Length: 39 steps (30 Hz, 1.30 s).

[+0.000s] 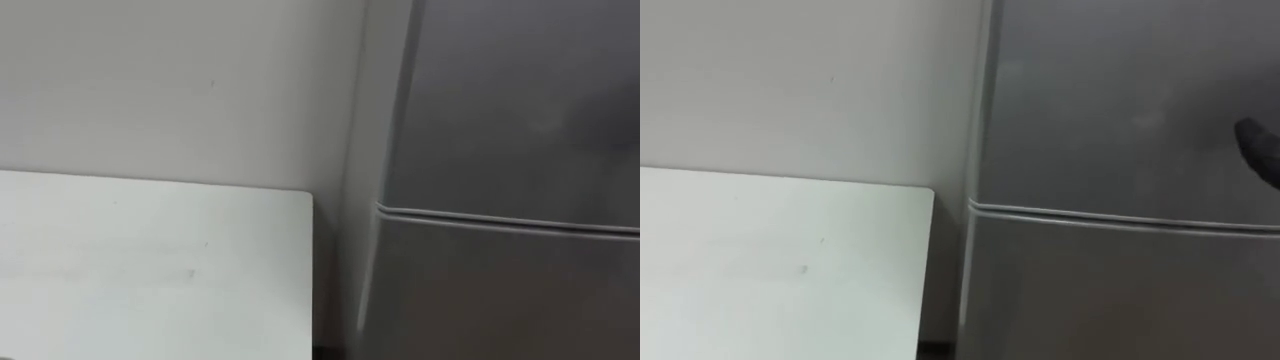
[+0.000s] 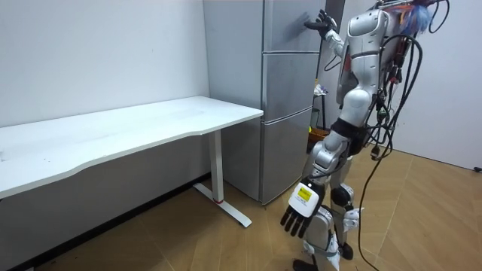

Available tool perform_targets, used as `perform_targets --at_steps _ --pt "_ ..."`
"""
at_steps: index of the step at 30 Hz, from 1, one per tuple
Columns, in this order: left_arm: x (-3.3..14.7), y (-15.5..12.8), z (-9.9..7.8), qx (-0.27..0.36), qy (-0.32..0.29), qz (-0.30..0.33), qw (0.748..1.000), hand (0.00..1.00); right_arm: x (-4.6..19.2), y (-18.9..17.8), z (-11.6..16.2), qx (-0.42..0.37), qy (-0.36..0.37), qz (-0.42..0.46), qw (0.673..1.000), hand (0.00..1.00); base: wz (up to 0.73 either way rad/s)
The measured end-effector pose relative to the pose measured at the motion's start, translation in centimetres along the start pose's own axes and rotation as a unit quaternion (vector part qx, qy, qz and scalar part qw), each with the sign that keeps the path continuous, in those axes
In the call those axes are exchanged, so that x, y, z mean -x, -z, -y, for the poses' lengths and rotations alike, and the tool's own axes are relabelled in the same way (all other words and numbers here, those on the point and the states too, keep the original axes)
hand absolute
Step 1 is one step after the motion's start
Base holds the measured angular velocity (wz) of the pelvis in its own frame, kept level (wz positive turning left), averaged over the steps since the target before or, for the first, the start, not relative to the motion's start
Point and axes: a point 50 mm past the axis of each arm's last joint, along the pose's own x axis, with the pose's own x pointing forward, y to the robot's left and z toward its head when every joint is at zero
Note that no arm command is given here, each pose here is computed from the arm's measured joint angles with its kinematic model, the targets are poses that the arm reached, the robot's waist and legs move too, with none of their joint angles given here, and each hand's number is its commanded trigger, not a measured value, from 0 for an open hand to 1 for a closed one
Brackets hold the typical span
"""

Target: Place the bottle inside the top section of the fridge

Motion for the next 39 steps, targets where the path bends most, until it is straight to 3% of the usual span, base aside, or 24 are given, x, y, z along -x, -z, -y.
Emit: perform_targets --at_steps 8,14,24,27,34,39 --pt "0.0 0.3 -0.3 0.013 -0.006 -0.002 1.000 0.00 -1.0 -1.2 3.7 -0.016 0.111 0.017 0.993 0.00 -0.05" --pt "0.0 -0.6 -0.5 0.018 -0.008 0.014 1.000 0.00 -0.4 -0.5 7.4 0.008 0.176 -0.001 0.984 0.00 -0.03" --pt "0.1 -0.8 0.3 0.024 -0.003 0.016 1.000 0.00 2.0 4.5 14.5 0.052 0.300 -0.128 0.944 0.00 -0.07" --pt "0.1 -0.5 0.1 0.036 -0.018 0.009 0.999 0.00 4.2 6.6 17.8 0.081 0.360 -0.193 0.909 0.00 0.00" --pt "0.1 -0.9 0.1 0.058 -0.021 0.013 0.998 0.00 7.5 8.6 21.2 0.064 0.451 -0.248 0.855 0.00 0.00" --pt "0.0 -1.9 0.0 0.065 -0.024 0.028 0.997 0.00 13.9 10.9 23.8 0.120 0.490 -0.316 0.803 0.00 0.00"
